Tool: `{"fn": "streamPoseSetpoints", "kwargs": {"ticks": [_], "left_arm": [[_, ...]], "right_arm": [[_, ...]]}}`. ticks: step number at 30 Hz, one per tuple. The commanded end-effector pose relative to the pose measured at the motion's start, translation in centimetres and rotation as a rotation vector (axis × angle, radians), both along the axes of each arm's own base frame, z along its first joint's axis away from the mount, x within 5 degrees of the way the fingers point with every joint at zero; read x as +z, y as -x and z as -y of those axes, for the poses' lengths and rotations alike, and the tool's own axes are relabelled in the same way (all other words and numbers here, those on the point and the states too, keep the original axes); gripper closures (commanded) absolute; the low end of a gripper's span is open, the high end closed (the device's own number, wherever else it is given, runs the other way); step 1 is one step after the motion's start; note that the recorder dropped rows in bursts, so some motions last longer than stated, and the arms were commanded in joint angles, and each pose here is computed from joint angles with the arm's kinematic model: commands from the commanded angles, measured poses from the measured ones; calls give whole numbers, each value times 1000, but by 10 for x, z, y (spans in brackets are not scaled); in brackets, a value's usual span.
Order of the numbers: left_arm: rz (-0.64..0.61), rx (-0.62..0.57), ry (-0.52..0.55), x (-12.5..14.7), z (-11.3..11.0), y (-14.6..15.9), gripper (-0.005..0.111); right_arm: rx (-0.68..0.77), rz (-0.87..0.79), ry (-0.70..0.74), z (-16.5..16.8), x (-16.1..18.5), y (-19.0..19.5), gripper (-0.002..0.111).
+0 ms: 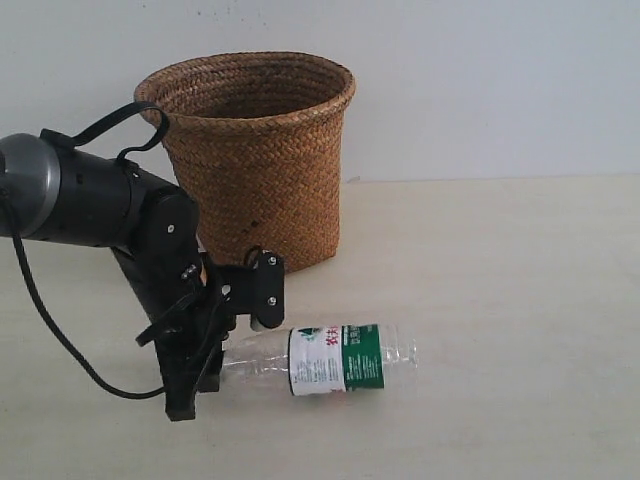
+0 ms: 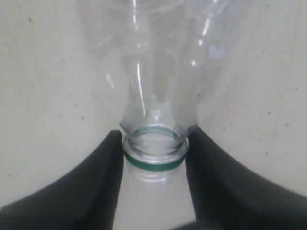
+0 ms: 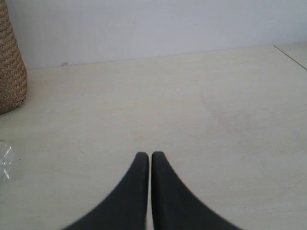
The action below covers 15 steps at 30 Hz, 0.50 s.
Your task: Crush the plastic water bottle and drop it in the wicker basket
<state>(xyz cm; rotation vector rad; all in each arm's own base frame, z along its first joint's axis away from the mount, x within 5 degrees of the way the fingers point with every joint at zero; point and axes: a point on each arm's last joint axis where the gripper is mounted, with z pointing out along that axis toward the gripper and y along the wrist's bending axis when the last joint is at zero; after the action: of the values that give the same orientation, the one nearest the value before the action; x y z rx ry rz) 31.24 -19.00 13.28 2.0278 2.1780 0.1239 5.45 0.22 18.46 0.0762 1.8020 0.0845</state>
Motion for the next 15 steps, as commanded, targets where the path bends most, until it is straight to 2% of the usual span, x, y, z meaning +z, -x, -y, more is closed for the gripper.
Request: {"fn": "streamPoseSetpoints", "kwargs": {"ticks": [1, 4, 8, 12, 15], "left_arm": [[-97, 184, -12, 1, 0, 10, 103], [-149, 227, -4, 0, -1, 16, 103], [-157, 240, 11, 5, -4, 24, 103], [-102, 200, -19, 20, -17, 34, 103], [-32, 178, -3, 43, -23, 41, 103]], "right_arm": [[2, 18, 1, 0, 1, 0, 108], [2, 18, 1, 0, 1, 0, 108], [2, 18, 1, 0, 1, 0, 108], [2, 18, 1, 0, 1, 0, 108], [2, 18, 1, 0, 1, 0, 108]]}}
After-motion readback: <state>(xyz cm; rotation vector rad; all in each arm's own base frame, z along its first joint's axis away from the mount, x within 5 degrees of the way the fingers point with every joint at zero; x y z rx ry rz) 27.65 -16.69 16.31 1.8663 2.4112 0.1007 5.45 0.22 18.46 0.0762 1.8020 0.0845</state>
